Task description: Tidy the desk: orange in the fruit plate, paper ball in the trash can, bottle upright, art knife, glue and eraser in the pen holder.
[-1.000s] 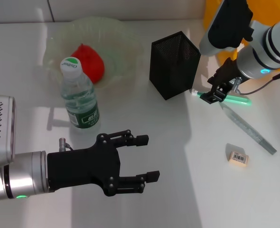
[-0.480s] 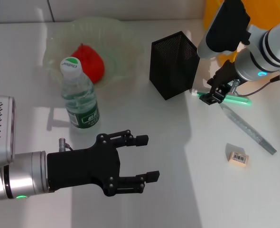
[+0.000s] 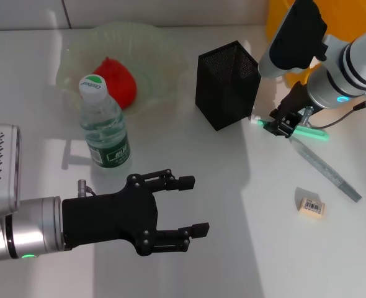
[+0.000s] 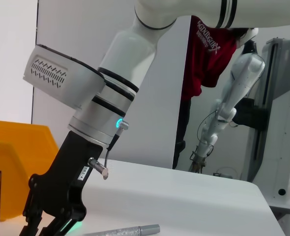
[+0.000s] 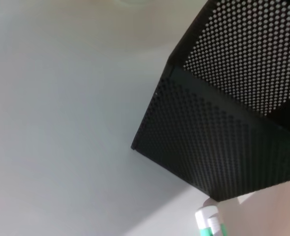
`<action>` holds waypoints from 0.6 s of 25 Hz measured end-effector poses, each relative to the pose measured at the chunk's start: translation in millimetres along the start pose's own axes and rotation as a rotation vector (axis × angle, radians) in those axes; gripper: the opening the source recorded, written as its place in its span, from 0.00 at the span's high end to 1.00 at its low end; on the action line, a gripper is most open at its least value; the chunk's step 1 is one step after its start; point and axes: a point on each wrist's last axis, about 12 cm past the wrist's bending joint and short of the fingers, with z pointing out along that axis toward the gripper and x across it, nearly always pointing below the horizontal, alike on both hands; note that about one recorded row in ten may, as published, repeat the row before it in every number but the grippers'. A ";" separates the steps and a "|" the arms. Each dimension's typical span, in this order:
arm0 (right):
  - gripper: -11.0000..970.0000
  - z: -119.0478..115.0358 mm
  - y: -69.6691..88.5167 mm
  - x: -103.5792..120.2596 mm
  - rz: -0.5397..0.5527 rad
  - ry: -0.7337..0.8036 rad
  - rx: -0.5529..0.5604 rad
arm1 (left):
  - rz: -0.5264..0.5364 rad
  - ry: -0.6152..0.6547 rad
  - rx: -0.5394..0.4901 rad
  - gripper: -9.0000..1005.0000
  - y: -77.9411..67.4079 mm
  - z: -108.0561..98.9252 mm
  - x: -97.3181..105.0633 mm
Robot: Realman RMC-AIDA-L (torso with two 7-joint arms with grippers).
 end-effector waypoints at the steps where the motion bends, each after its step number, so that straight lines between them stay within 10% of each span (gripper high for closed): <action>1: 0.73 0.9 0.2 0.1 0.001 0.003 -0.002 | 0.001 0.000 0.001 0.22 0.2 0.2 -0.3; 15: 0.74 3.5 -0.5 0.6 0.001 0.014 -0.005 | -0.001 -0.002 0.003 0.22 -0.8 -0.3 0.1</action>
